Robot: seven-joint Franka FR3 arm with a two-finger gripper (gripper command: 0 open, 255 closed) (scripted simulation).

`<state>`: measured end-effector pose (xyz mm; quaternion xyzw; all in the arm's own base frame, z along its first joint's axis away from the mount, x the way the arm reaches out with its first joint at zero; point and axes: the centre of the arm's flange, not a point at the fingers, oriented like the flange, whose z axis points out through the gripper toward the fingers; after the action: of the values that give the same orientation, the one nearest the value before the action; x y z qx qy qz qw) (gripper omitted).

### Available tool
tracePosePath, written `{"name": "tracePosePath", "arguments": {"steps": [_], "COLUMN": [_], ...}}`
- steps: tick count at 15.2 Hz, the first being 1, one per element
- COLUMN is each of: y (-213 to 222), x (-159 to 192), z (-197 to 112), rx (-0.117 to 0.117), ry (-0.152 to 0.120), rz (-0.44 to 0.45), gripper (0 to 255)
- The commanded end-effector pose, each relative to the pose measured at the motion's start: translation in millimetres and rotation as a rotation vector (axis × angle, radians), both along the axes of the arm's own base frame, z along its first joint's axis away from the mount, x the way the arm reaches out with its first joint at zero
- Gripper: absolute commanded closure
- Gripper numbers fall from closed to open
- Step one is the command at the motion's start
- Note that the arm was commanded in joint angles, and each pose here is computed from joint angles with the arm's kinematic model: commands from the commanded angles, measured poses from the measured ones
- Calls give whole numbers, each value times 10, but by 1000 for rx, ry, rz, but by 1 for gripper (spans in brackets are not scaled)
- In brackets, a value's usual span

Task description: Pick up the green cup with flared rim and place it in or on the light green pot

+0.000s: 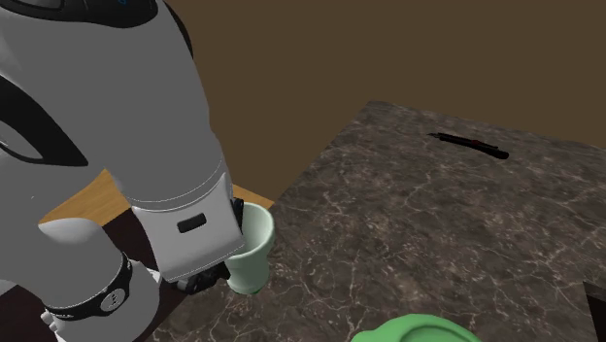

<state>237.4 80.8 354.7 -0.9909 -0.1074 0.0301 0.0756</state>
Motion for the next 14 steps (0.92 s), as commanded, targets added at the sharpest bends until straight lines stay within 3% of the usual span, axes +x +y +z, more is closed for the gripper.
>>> {"name": "tracePosePath", "arguments": {"steps": [1,14], "y": [0,0], "x": [-1,-1], "z": [-4,683], "rx": [0,0], "ry": [1,1], "rz": [0,0], "gripper": [255,255]}}
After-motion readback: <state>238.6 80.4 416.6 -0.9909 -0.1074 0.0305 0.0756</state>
